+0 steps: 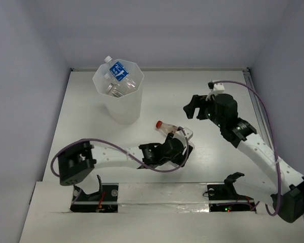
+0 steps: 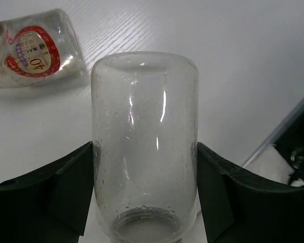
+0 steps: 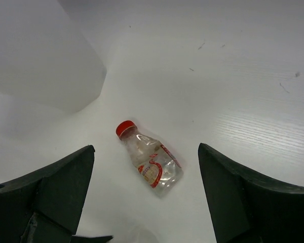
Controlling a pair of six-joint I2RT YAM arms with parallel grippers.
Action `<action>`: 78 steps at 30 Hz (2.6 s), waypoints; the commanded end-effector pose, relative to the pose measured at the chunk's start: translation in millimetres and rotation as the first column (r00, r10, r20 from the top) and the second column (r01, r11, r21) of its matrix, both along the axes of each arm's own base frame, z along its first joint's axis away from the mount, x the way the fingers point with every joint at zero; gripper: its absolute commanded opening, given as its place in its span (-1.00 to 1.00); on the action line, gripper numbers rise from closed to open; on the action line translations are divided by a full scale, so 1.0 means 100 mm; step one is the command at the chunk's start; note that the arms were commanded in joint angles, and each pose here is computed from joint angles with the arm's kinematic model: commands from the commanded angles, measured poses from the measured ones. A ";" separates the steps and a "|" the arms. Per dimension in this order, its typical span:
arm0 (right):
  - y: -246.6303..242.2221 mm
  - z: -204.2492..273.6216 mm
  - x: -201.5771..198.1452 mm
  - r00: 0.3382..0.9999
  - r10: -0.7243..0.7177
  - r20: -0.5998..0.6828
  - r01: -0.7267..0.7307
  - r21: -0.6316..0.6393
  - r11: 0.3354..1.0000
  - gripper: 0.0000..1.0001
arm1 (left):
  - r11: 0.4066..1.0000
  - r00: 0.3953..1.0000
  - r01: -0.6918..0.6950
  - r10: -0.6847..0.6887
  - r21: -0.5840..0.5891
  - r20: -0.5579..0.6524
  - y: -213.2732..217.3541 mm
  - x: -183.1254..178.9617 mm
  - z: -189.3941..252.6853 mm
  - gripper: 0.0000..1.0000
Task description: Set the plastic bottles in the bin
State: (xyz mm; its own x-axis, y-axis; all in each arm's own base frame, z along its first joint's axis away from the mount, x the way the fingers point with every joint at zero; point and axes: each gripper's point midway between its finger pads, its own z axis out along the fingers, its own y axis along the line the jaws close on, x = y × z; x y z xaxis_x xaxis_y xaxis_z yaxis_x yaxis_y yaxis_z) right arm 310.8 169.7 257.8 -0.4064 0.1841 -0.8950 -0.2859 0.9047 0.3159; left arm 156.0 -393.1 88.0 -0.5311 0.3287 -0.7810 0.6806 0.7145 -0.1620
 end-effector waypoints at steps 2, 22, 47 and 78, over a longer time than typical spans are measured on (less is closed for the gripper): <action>0.22 0.07 0.13 0.992 0.127 -0.012 -0.128 -0.040 0.991 0.78 | 0.983 0.997 -0.067 0.070 -0.171 0.013 0.15 -0.03 0.55 -0.10; 1.03 -1.34 0.32 0.845 0.379 -0.376 -0.448 -0.113 0.887 0.78 | 0.761 0.896 -0.365 0.443 -0.536 0.018 1.68 0.07 1.88 -0.12; 1.21 -2.23 0.19 0.758 0.310 -0.574 -0.494 -0.194 0.847 -0.08 | 0.569 0.678 -0.457 0.720 -0.684 0.147 2.42 1.76 3.52 -0.25; 1.39 -0.04 -0.20 0.836 0.549 -0.004 -0.548 0.056 0.835 -0.25 | 0.439 0.306 -0.735 0.895 -0.516 0.326 3.27 2.64 2.81 0.54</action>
State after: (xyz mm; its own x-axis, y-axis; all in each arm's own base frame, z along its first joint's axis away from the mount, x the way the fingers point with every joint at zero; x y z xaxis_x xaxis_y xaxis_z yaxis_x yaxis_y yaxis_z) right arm 293.3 302.2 200.2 -0.5686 -0.1112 -0.8150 -0.6710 0.6359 0.3814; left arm 421.0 -63.9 340.7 -0.0196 -0.2292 -0.9732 -0.2609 0.9408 -0.2163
